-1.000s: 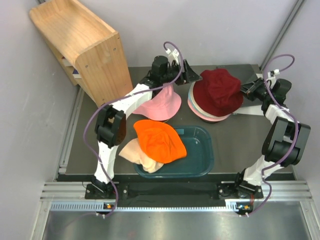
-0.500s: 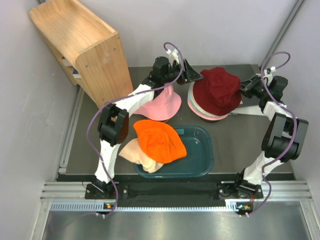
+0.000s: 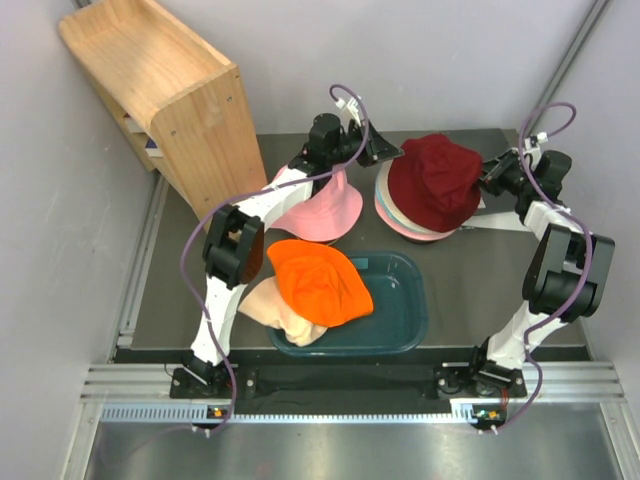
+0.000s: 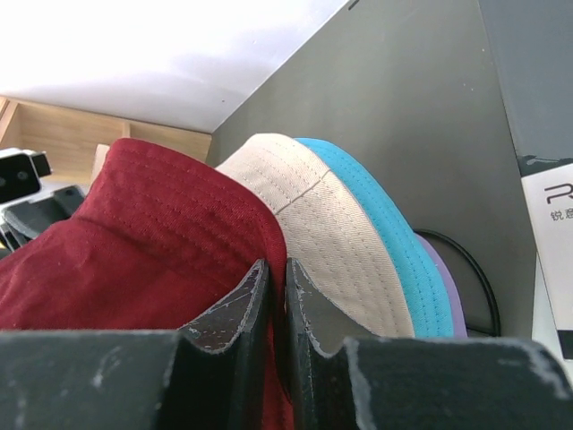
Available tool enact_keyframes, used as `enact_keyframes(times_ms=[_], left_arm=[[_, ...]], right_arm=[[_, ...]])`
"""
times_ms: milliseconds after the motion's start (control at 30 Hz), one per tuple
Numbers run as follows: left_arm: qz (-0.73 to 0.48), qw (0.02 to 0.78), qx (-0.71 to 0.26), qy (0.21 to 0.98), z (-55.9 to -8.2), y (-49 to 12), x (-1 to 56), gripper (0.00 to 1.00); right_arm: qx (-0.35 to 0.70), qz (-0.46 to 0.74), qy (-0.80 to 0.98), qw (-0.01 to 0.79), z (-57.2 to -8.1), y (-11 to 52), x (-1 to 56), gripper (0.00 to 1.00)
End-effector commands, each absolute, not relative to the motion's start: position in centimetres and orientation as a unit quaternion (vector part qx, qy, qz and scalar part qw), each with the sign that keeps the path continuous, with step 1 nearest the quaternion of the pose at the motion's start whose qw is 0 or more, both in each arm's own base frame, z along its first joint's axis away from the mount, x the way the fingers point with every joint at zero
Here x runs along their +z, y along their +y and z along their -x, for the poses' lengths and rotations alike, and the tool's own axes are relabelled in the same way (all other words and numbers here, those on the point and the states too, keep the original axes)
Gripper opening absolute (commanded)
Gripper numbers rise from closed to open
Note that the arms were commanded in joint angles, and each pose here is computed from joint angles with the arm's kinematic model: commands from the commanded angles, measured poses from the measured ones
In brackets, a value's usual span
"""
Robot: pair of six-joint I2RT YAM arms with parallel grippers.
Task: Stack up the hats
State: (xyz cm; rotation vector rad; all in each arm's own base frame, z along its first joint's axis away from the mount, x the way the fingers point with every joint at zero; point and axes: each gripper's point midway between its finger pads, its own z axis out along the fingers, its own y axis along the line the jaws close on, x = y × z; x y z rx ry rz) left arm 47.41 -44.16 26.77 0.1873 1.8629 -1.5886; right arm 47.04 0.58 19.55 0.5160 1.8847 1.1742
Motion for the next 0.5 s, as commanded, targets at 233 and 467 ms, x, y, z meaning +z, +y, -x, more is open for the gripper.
enact_keyframes(times_ms=[233, 467], left_arm=[[-0.05, 0.367, -0.582, 0.724, -48.7, -41.6, 27.8, 0.0], [-0.069, 0.384, -0.516, 0.763, -49.1, -40.0, 24.8, 0.0]], right_arm=[[0.456, -0.174, 0.752, 0.443, -47.6, 1.2, 21.2, 0.13], [0.447, -0.18, 0.754, 0.446, -47.8, 0.8, 20.8, 0.12]])
